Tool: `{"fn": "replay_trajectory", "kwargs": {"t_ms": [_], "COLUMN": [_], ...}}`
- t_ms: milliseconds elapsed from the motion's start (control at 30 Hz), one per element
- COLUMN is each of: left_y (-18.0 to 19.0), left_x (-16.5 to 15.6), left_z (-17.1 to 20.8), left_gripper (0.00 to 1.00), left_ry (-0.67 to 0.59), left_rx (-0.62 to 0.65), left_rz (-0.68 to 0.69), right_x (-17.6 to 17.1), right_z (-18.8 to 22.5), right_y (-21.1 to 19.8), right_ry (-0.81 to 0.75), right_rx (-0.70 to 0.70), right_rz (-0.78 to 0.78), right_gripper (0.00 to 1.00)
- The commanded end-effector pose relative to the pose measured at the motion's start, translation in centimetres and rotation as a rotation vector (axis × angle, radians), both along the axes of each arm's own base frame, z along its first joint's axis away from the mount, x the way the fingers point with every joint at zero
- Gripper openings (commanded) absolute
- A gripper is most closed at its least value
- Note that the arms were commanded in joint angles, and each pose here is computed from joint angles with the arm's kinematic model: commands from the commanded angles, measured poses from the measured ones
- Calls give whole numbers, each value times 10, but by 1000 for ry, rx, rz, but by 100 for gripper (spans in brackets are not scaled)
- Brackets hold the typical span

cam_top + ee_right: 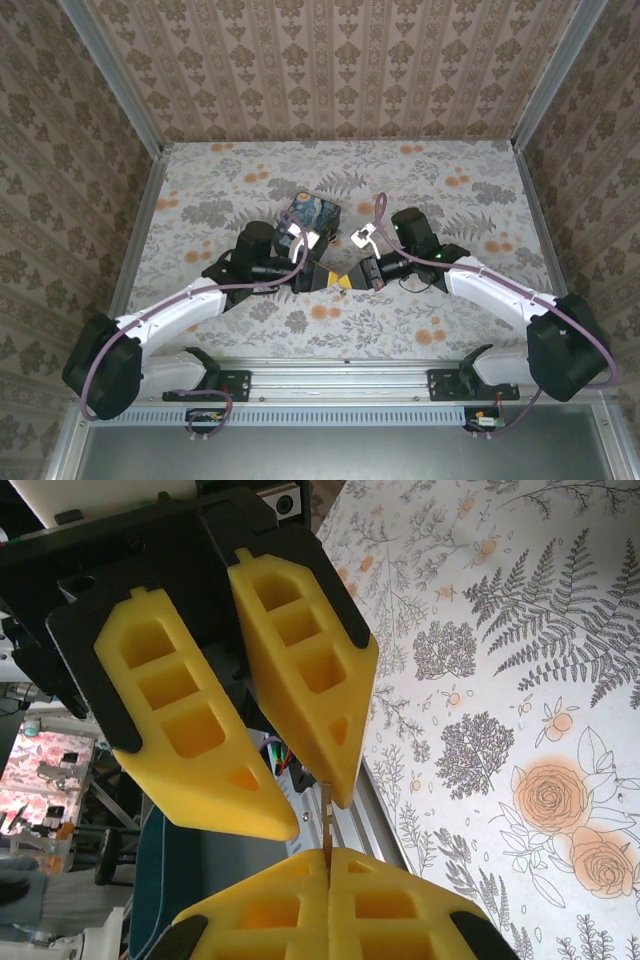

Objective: Unlock the padlock with the key

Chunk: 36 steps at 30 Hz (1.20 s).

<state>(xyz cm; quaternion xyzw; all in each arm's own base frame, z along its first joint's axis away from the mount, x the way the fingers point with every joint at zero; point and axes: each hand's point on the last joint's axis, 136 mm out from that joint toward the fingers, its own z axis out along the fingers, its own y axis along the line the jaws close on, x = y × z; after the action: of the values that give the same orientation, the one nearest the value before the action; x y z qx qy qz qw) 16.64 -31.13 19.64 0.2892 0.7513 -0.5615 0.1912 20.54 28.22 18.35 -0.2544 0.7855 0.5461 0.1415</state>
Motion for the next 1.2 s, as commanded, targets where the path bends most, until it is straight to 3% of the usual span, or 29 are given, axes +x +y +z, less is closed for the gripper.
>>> {"fn": "replay_trajectory", "kwargs": {"t_ms": [0, 100, 233, 433, 700, 933, 1167], "left_y": [-1, -1, -2, 0, 25, 30, 27], "left_x": [-7, -9, -10, 2, 48, 69, 70], "left_z": [13, 14, 17, 16, 20, 29, 26], "left_gripper": [21, 18, 0, 0, 0, 0, 0], "left_ry": [-28, -29, -33, -45, -31, -3, 32], "left_rx": [-48, -52, -59, -45, -101, -170, -187], "left_rz": [-48, -58, -65, 2, 267, 366, 354], "right_x": [6, 8, 9, 13, 41, 78, 96], "right_z": [9, 9, 9, 10, 9, 14, 27], "right_y": [3, 3, 4, 2, -11, -18, -11], "right_ry": [-20, -21, -23, -25, -23, -49, -67], "right_rx": [31, 36, 46, 53, 80, 169, 268], "right_rz": [3, 1, 5, -7, -193, -436, -489], "right_gripper": [1, 0, 0, 5, 45, 51, 48]}}
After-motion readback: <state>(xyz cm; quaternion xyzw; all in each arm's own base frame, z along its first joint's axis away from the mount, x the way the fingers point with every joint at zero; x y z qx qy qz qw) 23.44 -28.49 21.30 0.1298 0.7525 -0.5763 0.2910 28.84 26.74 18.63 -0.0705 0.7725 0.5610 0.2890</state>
